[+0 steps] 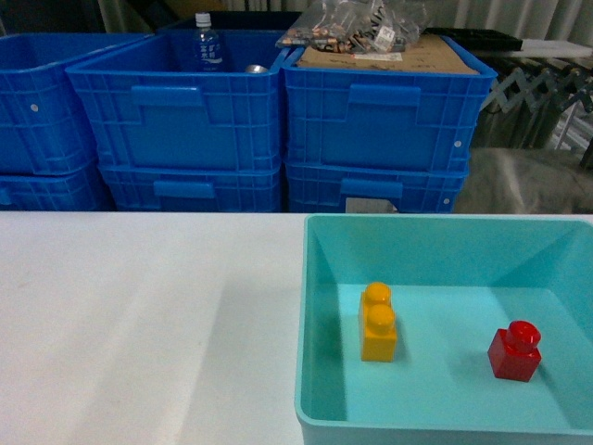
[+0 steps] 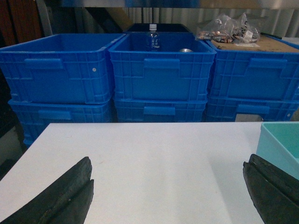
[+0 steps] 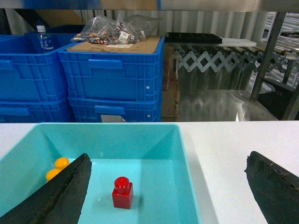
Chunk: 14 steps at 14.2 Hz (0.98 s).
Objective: Pick red block from blue box to shelf
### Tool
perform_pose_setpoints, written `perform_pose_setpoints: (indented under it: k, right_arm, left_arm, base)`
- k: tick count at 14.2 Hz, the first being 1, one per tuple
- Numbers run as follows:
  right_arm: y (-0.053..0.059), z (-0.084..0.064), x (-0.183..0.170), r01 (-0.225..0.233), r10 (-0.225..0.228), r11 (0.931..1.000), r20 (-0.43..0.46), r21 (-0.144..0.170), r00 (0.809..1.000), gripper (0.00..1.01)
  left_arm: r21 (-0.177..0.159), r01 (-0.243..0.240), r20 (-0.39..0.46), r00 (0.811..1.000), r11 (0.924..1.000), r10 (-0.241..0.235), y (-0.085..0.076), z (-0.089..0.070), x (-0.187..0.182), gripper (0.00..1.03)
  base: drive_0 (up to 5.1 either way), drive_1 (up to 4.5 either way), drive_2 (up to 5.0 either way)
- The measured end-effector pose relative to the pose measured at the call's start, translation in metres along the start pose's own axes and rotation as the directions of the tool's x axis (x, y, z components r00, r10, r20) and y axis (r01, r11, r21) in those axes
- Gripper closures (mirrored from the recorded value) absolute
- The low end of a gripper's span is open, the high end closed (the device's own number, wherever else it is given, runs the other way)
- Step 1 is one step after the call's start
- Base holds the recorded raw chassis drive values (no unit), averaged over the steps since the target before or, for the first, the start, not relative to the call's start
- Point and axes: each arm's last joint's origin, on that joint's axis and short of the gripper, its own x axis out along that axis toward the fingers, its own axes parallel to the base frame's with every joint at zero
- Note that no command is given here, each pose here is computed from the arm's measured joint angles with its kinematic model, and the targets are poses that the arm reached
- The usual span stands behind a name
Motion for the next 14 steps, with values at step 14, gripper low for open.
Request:
perform_pose_setpoints:
  k: [14]
  right_arm:
    - [0.0000,0.0000,0.0000,0.000,0.000,1.0000,0.000,0.000,1.000,0.03]
  left_arm:
    - [0.000,0.000,0.000,1.000,1.0000,0.000,0.0000,0.0000,0.0000,0.05]
  base:
    - [0.0,0.00,0.0]
